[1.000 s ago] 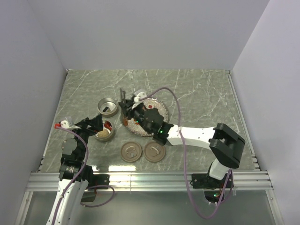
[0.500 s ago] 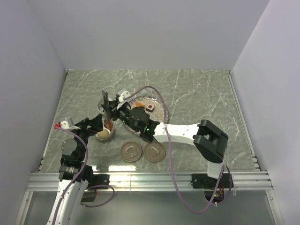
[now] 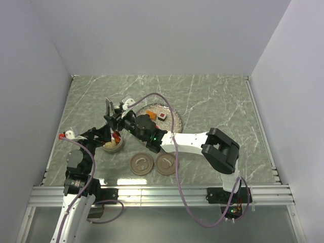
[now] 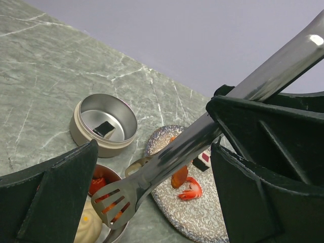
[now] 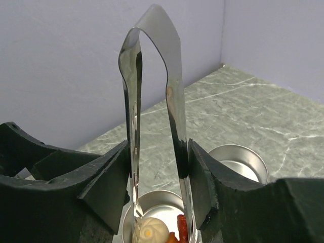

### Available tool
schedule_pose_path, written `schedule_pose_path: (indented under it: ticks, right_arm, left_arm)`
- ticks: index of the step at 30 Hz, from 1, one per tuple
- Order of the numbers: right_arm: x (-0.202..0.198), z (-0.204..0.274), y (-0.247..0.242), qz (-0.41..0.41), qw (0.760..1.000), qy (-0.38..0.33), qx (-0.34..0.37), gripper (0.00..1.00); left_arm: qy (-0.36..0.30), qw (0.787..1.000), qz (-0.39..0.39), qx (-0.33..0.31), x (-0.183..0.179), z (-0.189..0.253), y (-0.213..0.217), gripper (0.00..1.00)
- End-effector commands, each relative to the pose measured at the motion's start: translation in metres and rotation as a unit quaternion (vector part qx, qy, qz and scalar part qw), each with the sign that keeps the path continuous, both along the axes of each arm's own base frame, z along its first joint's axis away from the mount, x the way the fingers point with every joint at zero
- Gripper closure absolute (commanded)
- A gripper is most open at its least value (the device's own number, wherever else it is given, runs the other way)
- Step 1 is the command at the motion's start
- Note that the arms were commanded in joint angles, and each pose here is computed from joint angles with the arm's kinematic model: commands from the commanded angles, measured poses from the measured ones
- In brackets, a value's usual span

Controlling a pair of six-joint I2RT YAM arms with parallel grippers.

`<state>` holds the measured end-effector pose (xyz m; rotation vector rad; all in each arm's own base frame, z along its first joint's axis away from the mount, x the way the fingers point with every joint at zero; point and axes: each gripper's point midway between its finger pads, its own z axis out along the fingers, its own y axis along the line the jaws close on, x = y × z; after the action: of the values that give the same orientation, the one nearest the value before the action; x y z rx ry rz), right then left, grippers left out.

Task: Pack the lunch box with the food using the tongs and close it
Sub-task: Place the food into the lunch box, then pick up the food using the clamp

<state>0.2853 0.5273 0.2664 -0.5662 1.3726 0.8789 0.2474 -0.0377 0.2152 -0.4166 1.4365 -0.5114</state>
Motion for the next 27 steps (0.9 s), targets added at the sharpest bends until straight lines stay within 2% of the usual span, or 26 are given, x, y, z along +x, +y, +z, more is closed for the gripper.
schedule_pose_path:
  ticks: [1, 9, 14, 22, 27]
  right_arm:
    - [-0.001, 0.044, -0.002, -0.008, 0.998, -0.030, 0.050, 0.45]
    - [0.005, 0.051, -0.063, -0.080, 0.994, -0.048, 0.055, 0.46]
    - [0.017, 0.044, -0.112, -0.145, 0.987, -0.058, 0.034, 0.46]
    - [0.071, 0.018, -0.189, -0.252, 0.967, -0.035, 0.005, 0.46]
    - [0.092, 0.011, -0.217, -0.299, 0.954, -0.027, -0.003, 0.45]
  left_arm:
    - [-0.016, 1.000, 0.000, 0.001, -0.002, 0.013, 0.000, 0.01]
    - [-0.019, 1.000, -0.002, 0.001, -0.003, 0.014, 0.000, 0.01]
    - [-0.022, 1.000, -0.006, 0.001, -0.001, 0.015, -0.002, 0.01]
    - [-0.015, 1.000, -0.021, 0.005, 0.008, 0.010, -0.009, 0.01]
    - [-0.018, 0.999, -0.026, 0.006, 0.011, 0.010, -0.010, 0.01]
